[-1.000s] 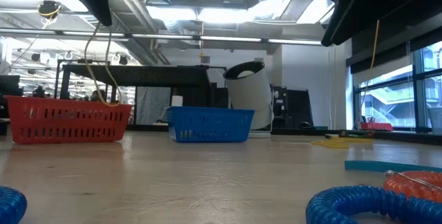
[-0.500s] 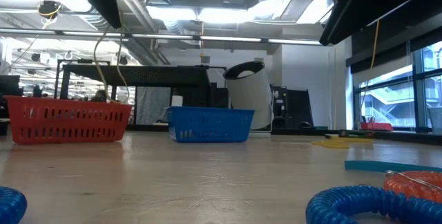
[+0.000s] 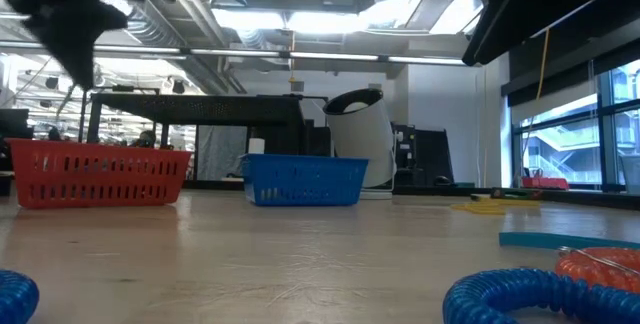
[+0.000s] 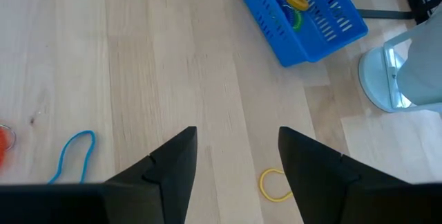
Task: Pick & Place Office Desk Supplies
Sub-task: Put the yellow rubber band into the red bin
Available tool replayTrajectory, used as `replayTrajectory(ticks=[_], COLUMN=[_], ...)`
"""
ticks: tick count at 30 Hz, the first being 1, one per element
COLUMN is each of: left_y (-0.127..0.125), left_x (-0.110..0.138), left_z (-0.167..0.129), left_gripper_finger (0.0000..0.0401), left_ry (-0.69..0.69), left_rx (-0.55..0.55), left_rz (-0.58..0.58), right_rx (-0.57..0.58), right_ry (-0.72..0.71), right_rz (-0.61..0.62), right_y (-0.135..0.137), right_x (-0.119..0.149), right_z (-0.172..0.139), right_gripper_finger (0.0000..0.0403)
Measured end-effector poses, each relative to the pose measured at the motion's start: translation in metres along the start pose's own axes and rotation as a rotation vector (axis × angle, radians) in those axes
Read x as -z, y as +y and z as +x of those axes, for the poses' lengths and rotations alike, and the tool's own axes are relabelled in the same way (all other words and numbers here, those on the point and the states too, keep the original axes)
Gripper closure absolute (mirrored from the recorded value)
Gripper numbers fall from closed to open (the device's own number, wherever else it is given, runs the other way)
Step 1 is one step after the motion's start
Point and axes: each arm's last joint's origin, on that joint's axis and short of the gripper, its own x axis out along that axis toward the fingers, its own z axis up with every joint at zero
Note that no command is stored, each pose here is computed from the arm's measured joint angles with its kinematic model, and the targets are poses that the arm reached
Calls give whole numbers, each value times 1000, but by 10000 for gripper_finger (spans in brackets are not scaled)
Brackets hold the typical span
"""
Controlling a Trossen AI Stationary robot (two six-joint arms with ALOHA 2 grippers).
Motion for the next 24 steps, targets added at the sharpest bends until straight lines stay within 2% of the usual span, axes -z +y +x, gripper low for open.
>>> replayTrajectory(ticks=[8, 14, 20, 24], left_y=[-12, -13, -16, -19], left_x=[15, 17, 17, 15], left_z=[4, 2, 2, 3], left_gripper_finger=[395, 387, 341, 299], left_ry=[-55, -73, -54, -62], left_rx=[121, 135, 159, 191], left_rz=[-28, -77, -118, -97], right_rx=[8, 9, 24, 28], right_ry=[4, 3, -3, 0], right_rz=[11, 18, 68, 74], right_y=[-3, -3, -5, -7], right_x=[-2, -2, -3, -3], right_z=[2, 2, 3, 4], right_gripper_finger=[198, 197, 197, 197])
